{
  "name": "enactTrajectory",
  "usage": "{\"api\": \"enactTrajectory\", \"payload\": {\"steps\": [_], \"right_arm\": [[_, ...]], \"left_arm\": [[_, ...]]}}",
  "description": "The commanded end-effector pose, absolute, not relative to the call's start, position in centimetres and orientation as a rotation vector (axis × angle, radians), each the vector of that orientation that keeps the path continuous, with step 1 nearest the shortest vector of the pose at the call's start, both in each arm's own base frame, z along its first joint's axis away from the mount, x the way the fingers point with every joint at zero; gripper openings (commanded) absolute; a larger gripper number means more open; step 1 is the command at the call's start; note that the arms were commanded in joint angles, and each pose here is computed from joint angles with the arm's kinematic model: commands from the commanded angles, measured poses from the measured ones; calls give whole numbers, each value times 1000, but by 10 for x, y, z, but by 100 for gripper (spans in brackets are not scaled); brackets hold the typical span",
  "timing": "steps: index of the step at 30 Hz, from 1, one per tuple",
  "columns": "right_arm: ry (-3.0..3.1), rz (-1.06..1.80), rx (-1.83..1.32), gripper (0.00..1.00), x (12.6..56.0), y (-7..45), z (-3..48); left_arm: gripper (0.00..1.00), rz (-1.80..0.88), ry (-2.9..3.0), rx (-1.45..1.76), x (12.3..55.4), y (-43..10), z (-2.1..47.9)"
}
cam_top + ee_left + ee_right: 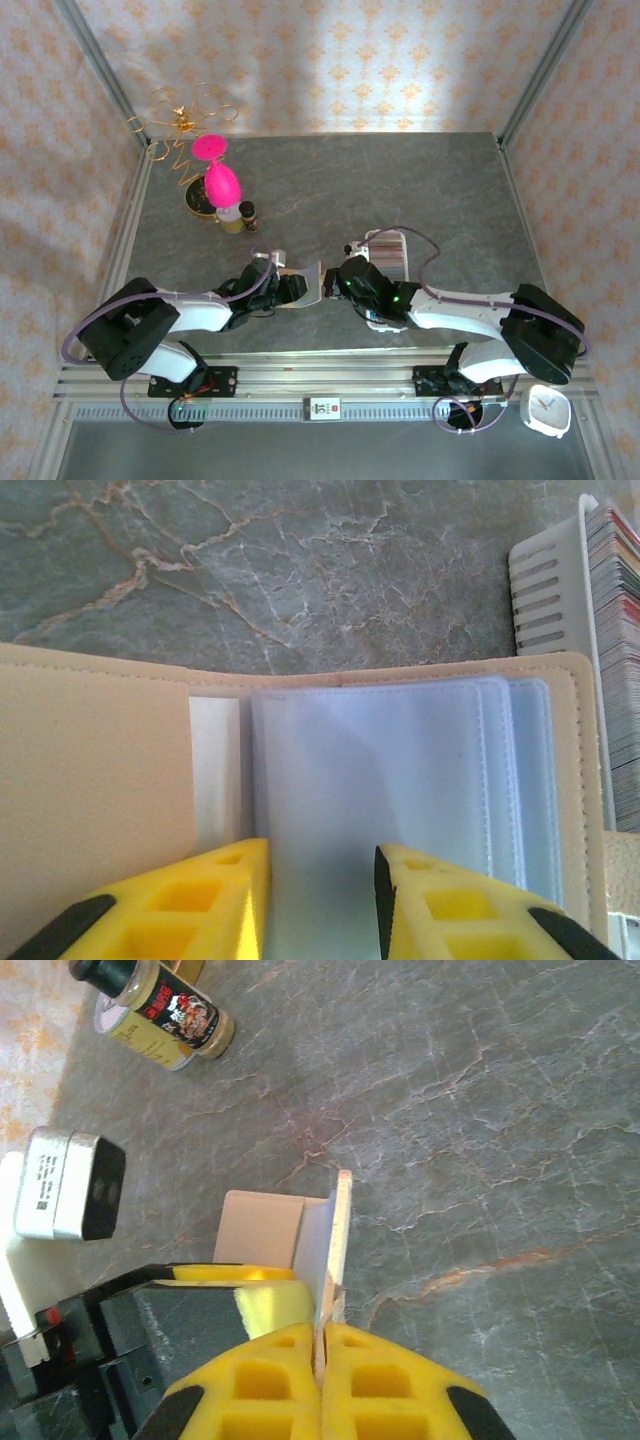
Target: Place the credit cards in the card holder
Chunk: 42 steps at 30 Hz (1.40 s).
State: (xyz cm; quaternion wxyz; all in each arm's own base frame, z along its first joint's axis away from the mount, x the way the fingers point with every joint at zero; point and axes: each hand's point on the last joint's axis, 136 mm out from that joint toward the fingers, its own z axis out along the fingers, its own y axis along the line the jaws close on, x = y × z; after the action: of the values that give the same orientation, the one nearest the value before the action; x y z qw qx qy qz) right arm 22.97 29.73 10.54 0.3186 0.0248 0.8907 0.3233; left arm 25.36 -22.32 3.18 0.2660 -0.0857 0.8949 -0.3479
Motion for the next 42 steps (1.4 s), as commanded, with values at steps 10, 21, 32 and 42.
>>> {"api": "enactTrajectory", "payload": {"steps": [10,21,32,42], "right_arm": [[2354,716,208,0,235,265,88],[2344,684,236,38,239,253,98],[2324,957,83,41,228,301,132],[2459,988,70,42,223,336,85]], "left_arm": [[15,-879,2450,-292,245,-209,14],[3,-912,2436,-313,243,-209,12],[0,-913,2429,-325,240,-206,11],[0,-914,2426,-330,240,-205,12]]}}
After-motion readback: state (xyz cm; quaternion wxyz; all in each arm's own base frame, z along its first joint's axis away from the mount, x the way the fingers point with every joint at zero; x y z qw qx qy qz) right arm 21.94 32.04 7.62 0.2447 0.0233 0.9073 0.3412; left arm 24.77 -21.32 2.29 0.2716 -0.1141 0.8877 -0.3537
